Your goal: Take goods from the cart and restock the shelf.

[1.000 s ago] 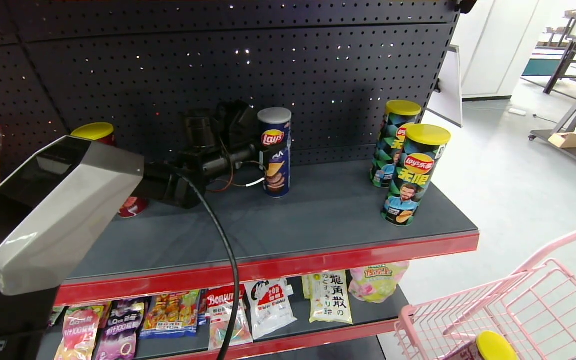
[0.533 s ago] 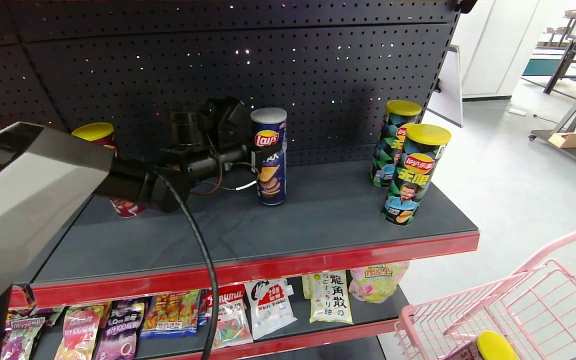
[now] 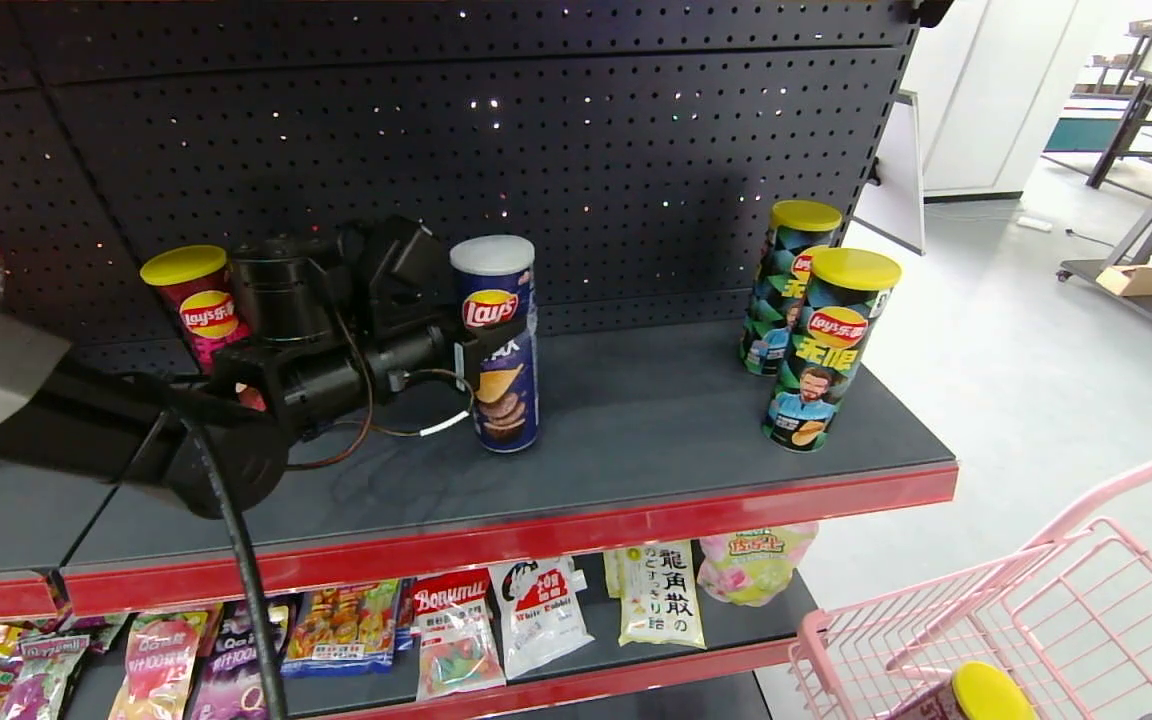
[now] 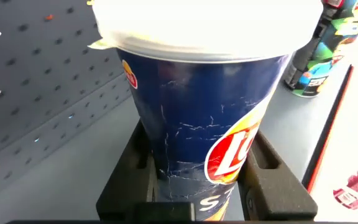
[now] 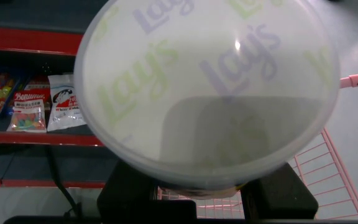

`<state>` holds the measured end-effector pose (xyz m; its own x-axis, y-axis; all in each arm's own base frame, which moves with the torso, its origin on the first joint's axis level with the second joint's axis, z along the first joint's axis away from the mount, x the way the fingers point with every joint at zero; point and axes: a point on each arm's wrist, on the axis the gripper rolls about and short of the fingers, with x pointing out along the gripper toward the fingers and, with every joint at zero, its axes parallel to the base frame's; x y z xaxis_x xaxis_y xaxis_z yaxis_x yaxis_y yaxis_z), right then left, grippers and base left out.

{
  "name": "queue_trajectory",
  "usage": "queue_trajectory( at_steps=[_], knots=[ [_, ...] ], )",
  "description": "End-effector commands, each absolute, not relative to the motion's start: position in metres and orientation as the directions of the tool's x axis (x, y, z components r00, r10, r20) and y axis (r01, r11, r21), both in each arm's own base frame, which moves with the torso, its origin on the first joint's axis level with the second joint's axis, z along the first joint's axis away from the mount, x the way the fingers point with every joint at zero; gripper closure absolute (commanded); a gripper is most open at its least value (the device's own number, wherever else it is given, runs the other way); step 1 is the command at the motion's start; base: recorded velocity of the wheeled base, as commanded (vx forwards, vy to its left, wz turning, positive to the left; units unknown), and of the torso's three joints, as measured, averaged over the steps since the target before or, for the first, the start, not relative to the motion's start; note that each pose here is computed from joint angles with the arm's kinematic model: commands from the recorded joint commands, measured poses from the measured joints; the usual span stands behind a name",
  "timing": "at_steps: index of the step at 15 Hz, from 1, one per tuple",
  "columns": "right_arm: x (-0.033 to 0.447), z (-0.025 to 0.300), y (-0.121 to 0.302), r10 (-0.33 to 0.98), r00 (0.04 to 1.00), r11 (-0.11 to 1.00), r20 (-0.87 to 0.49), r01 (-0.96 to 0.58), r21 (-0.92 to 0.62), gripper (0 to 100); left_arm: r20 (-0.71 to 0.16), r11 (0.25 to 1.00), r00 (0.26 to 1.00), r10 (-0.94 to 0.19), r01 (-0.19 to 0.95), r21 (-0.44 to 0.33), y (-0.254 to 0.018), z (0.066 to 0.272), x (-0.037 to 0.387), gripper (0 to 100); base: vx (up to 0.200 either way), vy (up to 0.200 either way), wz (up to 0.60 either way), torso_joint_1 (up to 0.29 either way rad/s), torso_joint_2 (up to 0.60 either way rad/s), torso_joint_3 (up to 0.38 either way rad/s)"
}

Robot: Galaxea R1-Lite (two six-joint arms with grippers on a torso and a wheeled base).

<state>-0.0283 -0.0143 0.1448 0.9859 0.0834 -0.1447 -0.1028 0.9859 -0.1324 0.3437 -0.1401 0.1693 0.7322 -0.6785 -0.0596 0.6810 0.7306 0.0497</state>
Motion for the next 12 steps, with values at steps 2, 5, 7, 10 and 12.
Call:
queue_trajectory(
  at_steps=[2, 5, 7, 10, 12],
  knots=[
    [-0.029, 0.145, -0.014, 0.083, 0.986, 0.986, -0.142, -0.102, -0.132, 100, -0.066, 0.729, 0.728, -0.682, 0.684, 0.019, -0.138, 0.171, 0.324, 100, 0.0, 0.0, 0.0, 0.0, 0.0, 0.0],
    [-0.029, 0.146, -0.014, 0.083, 0.987, 0.986, -0.14, -0.101, -0.132, 100, -0.053, 0.717, 0.716, -0.696, 0.697, 0.011, -0.146, 0.162, 0.316, 100, 0.0, 0.0, 0.0, 0.0, 0.0, 0.0],
    [-0.029, 0.146, -0.015, 0.083, 0.987, 0.986, -0.139, -0.101, -0.131, 100, -0.055, 0.727, 0.726, -0.686, 0.686, -0.011, -0.152, 0.156, 0.313, 100, 0.0, 0.0, 0.0, 0.0, 0.0, 0.0],
    [-0.029, 0.146, -0.014, 0.083, 0.987, 0.986, -0.139, -0.101, -0.131, 100, -0.035, 0.726, 0.726, -0.687, 0.687, -0.01, -0.16, 0.148, 0.316, 100, 0.0, 0.0, 0.0, 0.0, 0.0, 0.0],
    [-0.029, 0.146, -0.015, 0.083, 0.987, 0.986, -0.137, -0.101, -0.131, 100, -0.029, 0.73, 0.729, -0.684, 0.684, -0.007, -0.169, 0.141, 0.316, 100, 0.0, 0.0, 0.0, 0.0, 0.0, 0.0]
  ],
)
